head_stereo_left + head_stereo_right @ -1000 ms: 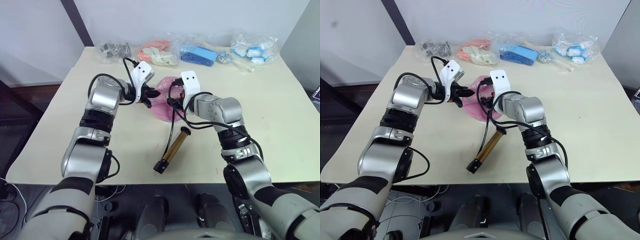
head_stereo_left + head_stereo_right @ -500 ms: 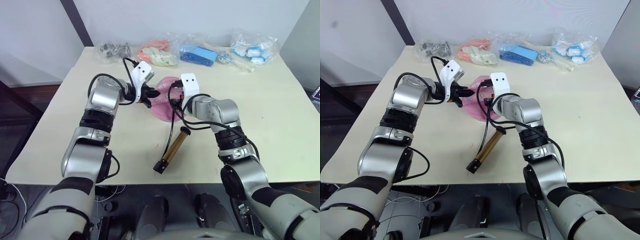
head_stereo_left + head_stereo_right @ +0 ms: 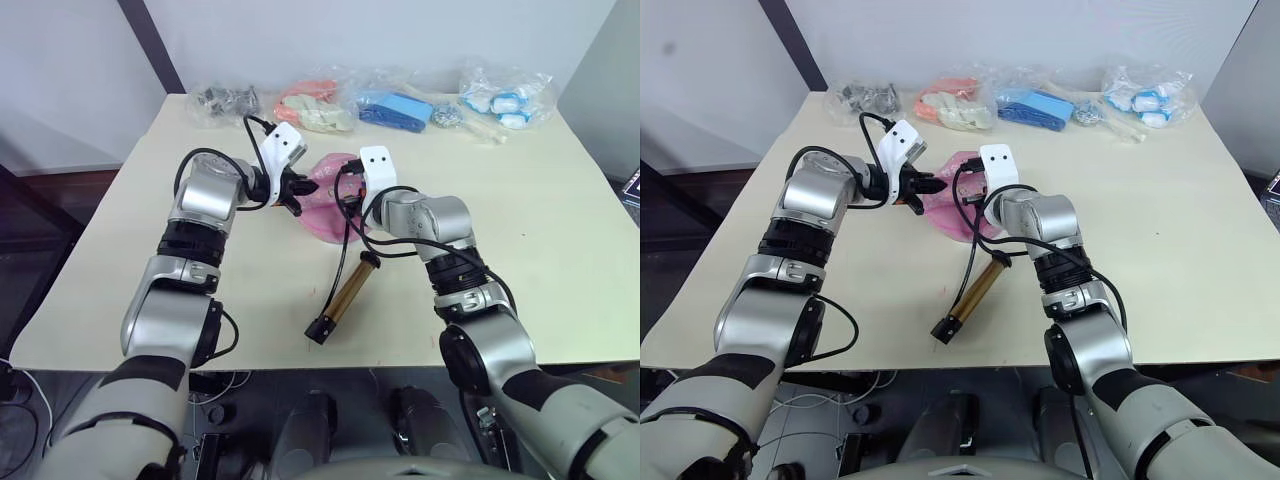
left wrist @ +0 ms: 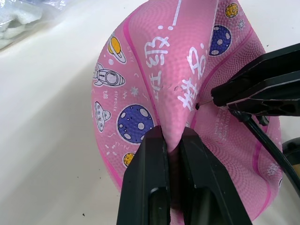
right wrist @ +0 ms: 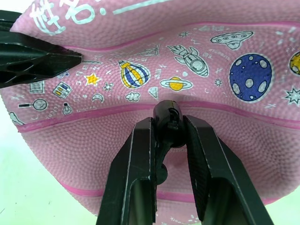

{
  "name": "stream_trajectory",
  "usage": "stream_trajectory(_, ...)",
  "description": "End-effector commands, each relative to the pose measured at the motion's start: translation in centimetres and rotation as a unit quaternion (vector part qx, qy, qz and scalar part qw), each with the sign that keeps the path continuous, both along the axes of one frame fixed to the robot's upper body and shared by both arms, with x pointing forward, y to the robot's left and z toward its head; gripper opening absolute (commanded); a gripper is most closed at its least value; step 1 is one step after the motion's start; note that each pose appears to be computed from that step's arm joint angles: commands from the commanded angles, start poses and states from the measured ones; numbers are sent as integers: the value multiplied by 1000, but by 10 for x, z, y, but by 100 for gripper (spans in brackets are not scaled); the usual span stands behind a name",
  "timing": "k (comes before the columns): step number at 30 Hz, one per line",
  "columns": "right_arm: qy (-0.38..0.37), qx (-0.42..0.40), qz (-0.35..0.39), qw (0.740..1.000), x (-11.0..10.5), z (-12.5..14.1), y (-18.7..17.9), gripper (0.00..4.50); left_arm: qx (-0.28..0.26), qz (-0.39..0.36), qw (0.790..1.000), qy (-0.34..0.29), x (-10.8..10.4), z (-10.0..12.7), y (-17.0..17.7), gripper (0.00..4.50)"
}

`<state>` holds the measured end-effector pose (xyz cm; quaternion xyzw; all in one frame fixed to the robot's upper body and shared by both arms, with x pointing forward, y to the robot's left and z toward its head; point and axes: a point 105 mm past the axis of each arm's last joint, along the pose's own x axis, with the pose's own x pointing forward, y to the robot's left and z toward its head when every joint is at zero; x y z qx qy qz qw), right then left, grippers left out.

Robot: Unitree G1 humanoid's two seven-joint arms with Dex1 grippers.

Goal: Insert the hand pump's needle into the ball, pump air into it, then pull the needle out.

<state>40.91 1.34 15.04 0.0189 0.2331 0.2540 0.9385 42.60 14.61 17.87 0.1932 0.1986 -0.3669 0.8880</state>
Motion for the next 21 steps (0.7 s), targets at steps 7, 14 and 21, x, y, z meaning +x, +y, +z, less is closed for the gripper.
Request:
stream_trajectory(7, -75, -58, 56, 994, 3, 24, 11, 37, 16, -4, 999, 37, -5, -26, -1, 0)
stream_trajectory(14, -111, -175, 114, 972, 8, 11, 12, 37, 20, -8, 999, 41, -6, -29, -2, 0)
stream_trajectory(21, -110, -228, 142, 957, 15, -6, 11, 37, 20, -11, 999, 43, -8, -32, -4, 0)
